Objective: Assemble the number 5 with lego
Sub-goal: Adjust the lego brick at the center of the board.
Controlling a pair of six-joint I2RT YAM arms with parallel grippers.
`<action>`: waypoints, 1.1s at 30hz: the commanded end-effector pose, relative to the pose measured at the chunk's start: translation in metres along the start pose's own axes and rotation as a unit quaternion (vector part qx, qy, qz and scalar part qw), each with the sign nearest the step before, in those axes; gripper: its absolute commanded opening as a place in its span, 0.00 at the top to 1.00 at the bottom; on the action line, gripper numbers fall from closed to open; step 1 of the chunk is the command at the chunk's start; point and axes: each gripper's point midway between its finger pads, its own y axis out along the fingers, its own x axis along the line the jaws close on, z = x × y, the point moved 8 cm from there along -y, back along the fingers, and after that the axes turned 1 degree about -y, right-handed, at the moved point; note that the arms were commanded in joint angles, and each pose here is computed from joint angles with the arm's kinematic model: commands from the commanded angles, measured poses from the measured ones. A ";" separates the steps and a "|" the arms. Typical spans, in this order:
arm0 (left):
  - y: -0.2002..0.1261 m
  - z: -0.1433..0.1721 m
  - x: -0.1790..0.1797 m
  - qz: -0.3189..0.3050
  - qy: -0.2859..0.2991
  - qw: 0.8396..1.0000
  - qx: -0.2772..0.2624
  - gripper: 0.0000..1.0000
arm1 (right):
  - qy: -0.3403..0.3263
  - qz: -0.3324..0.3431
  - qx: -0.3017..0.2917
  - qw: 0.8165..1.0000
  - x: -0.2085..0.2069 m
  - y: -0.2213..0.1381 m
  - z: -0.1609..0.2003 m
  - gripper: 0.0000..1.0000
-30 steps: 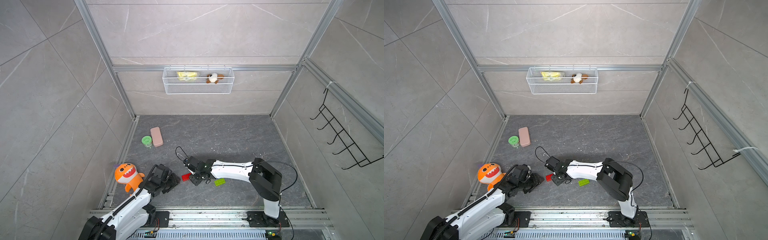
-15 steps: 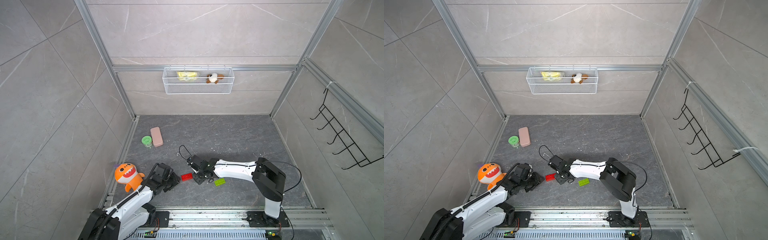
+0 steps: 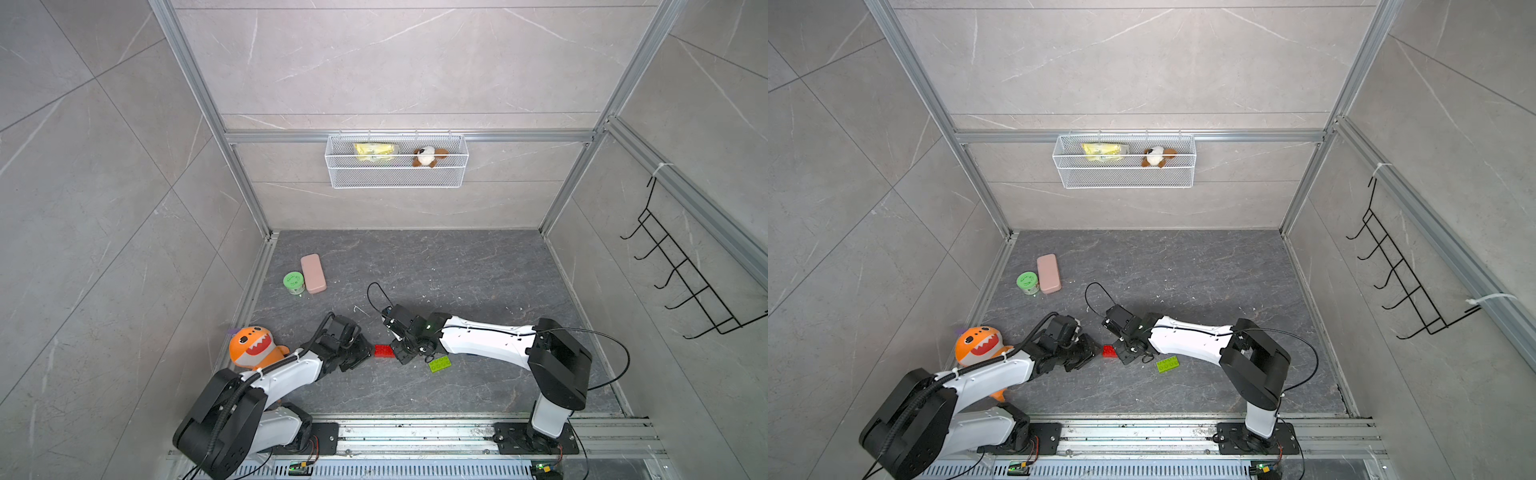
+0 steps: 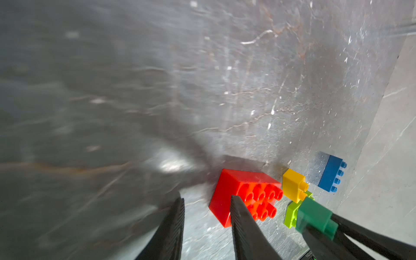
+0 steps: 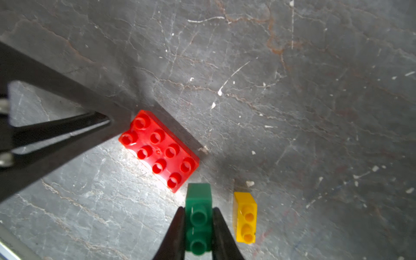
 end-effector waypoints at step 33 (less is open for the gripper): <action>-0.011 0.004 -0.025 0.002 0.069 0.998 0.016 0.52 | 0.193 -0.004 0.089 0.977 -0.001 0.005 0.033 0.80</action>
